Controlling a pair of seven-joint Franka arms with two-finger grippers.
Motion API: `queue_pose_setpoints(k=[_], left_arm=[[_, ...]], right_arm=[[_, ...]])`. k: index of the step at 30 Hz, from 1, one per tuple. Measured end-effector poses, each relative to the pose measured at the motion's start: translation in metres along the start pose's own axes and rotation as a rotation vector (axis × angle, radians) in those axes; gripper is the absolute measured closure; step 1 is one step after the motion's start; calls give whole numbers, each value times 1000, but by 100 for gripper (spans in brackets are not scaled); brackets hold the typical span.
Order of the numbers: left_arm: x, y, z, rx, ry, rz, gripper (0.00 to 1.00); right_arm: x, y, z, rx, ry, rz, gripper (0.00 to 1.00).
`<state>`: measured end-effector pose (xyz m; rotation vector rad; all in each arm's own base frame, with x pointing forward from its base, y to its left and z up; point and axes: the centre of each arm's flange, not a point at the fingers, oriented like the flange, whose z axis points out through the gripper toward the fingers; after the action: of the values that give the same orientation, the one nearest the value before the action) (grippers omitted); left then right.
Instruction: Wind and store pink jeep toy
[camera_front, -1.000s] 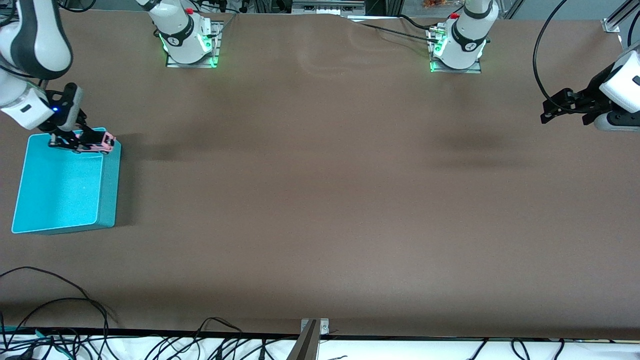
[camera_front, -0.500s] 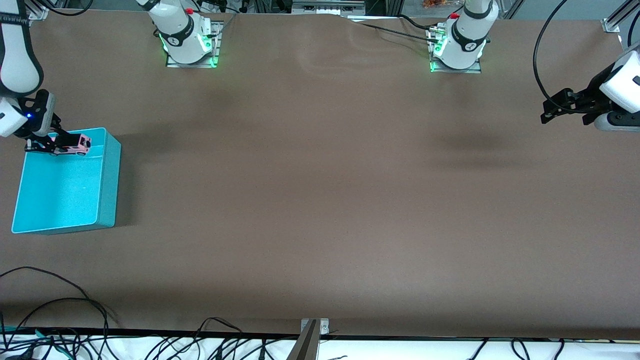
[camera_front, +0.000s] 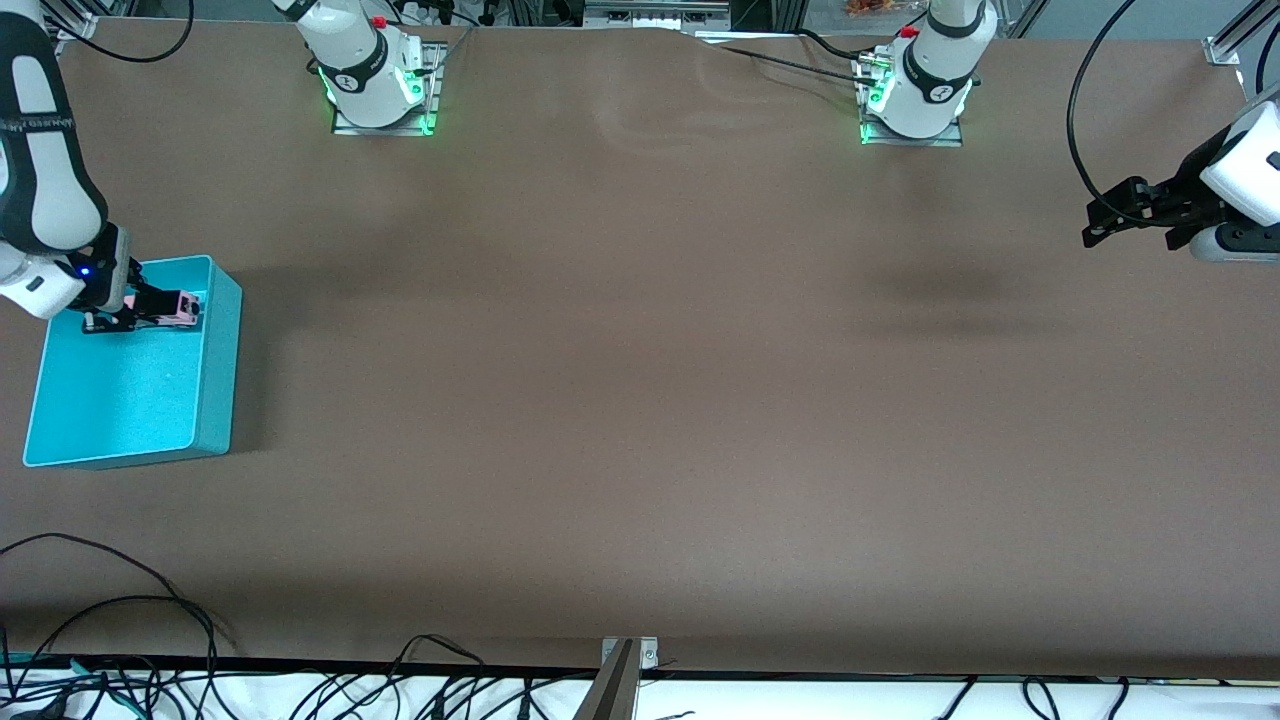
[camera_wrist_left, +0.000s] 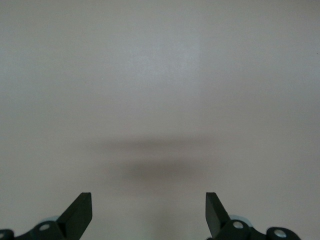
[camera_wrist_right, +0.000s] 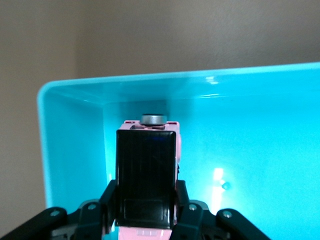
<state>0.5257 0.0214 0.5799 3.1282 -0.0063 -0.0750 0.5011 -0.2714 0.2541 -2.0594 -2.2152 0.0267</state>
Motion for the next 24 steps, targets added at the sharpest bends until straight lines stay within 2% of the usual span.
queue_pose_setpoints(k=[8, 17, 18, 24], left_arm=[[0, 0, 0, 0, 0, 0, 0], [0, 0, 0, 0, 0, 0, 0], [0, 0, 0, 0, 0, 0, 0], [0, 0, 0, 0, 0, 0, 0]], right_arm=[[-11, 0, 36, 34, 10, 22, 51], [-12, 3, 42, 22, 31, 32, 49], [-10, 4, 42, 18, 36, 34, 42], [-1, 15, 36, -7, 47, 26, 19]])
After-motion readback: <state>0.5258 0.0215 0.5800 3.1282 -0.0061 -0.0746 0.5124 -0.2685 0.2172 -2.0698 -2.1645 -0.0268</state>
